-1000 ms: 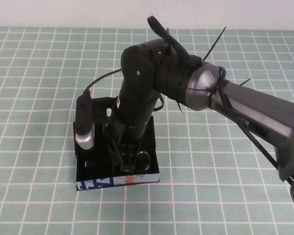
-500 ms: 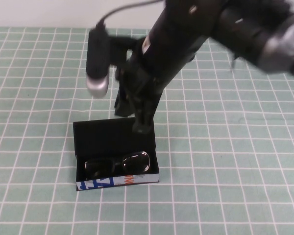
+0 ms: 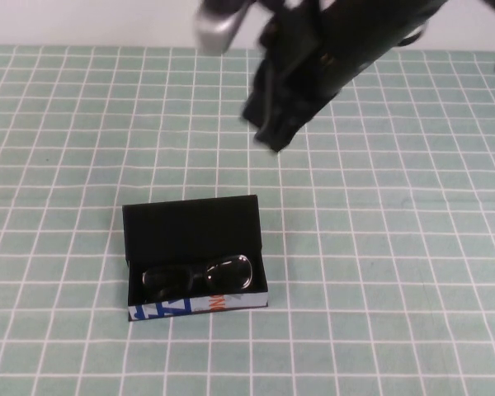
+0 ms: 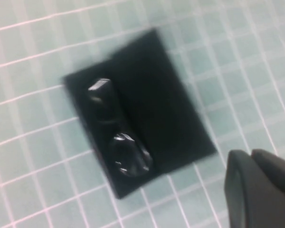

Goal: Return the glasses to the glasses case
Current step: Close the glasses case

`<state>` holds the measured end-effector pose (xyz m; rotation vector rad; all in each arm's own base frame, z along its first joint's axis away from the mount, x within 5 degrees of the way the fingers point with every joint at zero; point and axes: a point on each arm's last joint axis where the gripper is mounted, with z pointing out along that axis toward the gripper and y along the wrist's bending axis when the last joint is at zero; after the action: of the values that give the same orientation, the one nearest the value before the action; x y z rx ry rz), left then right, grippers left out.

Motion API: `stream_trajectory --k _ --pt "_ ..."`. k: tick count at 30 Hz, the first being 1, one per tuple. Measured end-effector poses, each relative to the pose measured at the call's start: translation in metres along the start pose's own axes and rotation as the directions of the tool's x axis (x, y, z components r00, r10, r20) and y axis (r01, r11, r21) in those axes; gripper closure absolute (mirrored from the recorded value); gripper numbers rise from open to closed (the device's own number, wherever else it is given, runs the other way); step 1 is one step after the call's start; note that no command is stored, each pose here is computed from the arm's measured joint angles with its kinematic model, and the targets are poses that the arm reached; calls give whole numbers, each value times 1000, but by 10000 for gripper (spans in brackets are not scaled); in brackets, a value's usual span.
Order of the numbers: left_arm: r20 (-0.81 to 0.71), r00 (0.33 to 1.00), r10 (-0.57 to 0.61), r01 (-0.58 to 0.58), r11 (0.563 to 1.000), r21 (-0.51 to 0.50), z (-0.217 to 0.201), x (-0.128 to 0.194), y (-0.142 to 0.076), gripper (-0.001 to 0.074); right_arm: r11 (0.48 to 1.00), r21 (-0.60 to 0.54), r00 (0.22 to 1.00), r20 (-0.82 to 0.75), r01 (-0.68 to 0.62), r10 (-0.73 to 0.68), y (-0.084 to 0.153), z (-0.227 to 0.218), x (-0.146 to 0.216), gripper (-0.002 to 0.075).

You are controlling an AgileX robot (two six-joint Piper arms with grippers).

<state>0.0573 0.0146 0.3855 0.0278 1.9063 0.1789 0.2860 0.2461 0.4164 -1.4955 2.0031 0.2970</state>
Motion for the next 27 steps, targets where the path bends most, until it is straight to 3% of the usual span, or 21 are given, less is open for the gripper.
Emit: stream_trajectory --k 2,6,11,15,18,22,24,27 --pt "-95 992 79 -76 996 39 14 2 -6 737 996 27 997 -4 -81 82 -14 -3 8 737" --pt "-113 975 190 -182 980 73 32 -3 -13 737 979 12 978 27 -205 205 -36 -9 22 737" --pt "-155 987 34 -13 991 131 45 -4 -24 737 936 -45 934 61 -350 352 -61 -5 38 737" --pt "-261 963 -70 138 958 250 56 1 -43 737 899 -93 898 64 -429 435 -77 6 50 737" --pt "-322 947 -8 148 900 411 67 12 -64 737 869 -140 873 54 -474 485 -85 23 56 737" --pt "-363 930 58 195 759 621 82 37 -93 737 818 -234 836 41 -525 548 -91 53 59 737" --pt "-366 928 67 219 696 684 89 50 -104 737 790 -291 818 44 -539 574 -93 69 59 737" --pt "-364 929 67 240 639 731 98 67 -114 737 759 -363 796 73 -541 602 -96 89 59 737"
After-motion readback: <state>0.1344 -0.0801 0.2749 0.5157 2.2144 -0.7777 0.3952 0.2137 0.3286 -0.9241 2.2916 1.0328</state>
